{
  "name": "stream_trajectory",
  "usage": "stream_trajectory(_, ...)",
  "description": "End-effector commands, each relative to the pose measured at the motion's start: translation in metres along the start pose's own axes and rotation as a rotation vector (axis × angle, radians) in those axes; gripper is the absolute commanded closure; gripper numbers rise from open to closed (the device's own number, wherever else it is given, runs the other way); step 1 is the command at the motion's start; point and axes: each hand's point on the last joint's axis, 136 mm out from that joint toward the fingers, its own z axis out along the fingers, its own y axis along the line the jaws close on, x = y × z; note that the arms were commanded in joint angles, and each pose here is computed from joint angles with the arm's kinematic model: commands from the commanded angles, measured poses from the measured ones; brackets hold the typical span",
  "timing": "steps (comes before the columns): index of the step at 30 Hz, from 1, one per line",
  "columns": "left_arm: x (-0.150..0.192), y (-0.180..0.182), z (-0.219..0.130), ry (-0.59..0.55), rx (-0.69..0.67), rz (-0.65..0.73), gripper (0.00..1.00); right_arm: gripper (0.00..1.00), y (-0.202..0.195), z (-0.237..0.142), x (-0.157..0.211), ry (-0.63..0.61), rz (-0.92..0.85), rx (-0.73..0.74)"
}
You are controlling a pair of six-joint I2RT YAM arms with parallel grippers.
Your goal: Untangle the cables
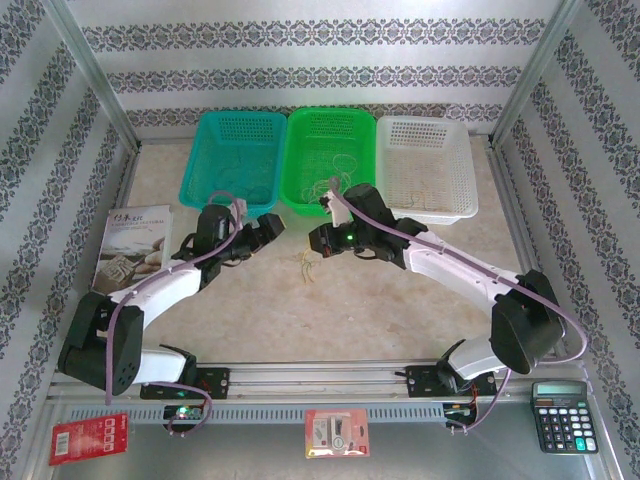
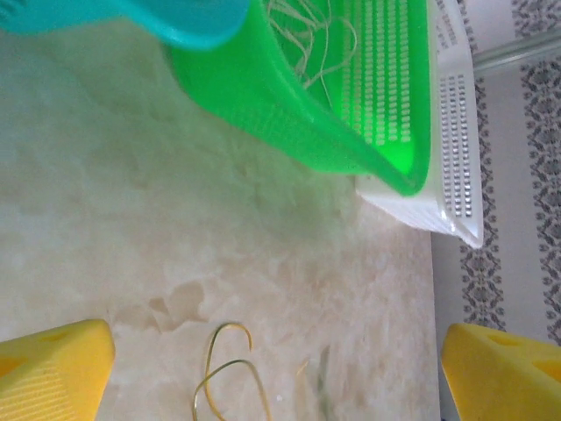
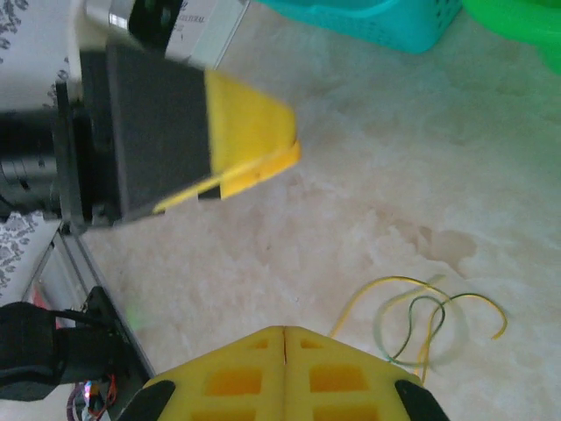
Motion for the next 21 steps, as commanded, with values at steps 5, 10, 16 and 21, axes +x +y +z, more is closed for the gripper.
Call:
stream_trajectory(5,0.016,-0.045,-0.006,0.015,0.197,0.194,0.05,1.0,0.002,-0.006,-0.01,-0.056,0.048,-0.062)
stream_trajectory(10,0.037,-0.057,-0.008,0.051,0.247,0.328,0.07,1.0,0.002,-0.007,-0.016,-0.076,0.062,-0.069)
stream_trajectory(16,0.054,-0.062,-0.015,0.044,0.289,0.387,0.09,1.0,0.006,-0.009,-0.021,-0.086,0.07,-0.073)
stream_trajectory(21,0.058,-0.072,-0.019,0.048,0.308,0.435,0.09,1.0,0.01,-0.011,-0.025,-0.092,0.08,-0.076)
